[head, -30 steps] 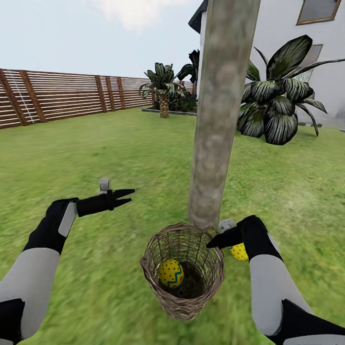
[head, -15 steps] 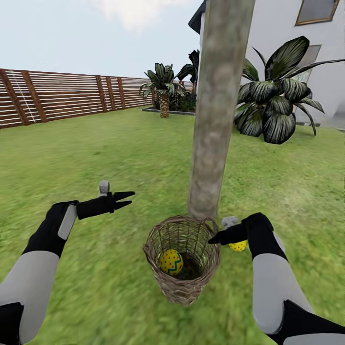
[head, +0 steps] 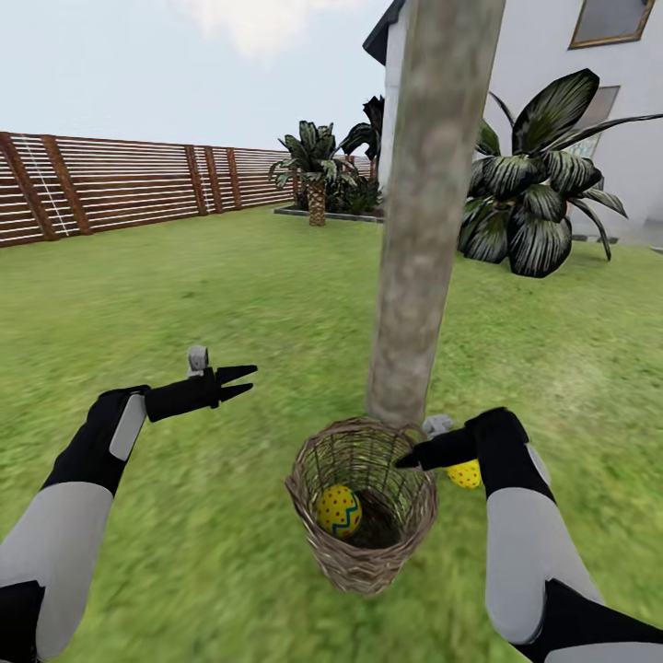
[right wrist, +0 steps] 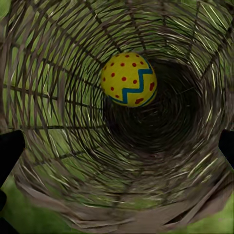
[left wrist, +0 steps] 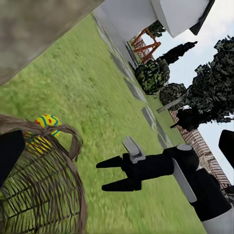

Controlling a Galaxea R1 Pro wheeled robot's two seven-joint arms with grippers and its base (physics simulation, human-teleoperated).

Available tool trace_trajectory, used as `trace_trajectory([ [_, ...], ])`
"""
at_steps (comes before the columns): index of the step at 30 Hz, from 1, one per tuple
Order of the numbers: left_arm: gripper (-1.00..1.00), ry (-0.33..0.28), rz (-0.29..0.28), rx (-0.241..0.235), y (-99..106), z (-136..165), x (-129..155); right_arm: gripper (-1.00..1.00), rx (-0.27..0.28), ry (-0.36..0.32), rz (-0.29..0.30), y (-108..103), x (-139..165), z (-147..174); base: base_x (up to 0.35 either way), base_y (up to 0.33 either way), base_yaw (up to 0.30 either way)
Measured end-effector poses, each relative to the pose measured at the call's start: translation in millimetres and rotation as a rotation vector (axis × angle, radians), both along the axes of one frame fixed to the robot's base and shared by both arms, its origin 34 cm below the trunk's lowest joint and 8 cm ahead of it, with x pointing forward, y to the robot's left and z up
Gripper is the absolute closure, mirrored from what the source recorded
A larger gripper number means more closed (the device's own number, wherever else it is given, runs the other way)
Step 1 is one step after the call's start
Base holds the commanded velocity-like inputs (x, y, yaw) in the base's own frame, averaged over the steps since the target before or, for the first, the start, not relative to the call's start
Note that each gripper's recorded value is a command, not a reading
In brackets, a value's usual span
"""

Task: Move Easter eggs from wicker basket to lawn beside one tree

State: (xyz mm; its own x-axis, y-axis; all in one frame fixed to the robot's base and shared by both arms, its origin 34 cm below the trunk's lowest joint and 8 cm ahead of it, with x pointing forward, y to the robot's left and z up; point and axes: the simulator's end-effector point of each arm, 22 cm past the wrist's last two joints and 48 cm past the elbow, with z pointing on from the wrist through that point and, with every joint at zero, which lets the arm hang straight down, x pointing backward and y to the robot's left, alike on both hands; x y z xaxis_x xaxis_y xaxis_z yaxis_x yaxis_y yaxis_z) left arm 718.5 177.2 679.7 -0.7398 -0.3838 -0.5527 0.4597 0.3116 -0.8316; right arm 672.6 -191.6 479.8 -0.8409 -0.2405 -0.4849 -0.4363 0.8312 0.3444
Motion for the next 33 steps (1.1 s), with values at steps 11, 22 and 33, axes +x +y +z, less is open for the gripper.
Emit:
trace_trajectory([
  [11,-1.0,-0.001,-0.002,0.0,-1,0,0,-1.0,-0.078,0.023,-0.027,-6,-7,-26,0.173,0.18,0.0],
  [22,-1.0,0.011,-0.001,0.004,-1,-10,2,-1.0,-0.228,0.075,-0.068,-15,-17,-80,0.008,0.006,0.0],
  [33,-1.0,0.058,0.0,0.006,-1,-42,9,-1.0,-0.356,0.109,-0.104,-24,-20,-130,0.0,0.0,0.0],
])
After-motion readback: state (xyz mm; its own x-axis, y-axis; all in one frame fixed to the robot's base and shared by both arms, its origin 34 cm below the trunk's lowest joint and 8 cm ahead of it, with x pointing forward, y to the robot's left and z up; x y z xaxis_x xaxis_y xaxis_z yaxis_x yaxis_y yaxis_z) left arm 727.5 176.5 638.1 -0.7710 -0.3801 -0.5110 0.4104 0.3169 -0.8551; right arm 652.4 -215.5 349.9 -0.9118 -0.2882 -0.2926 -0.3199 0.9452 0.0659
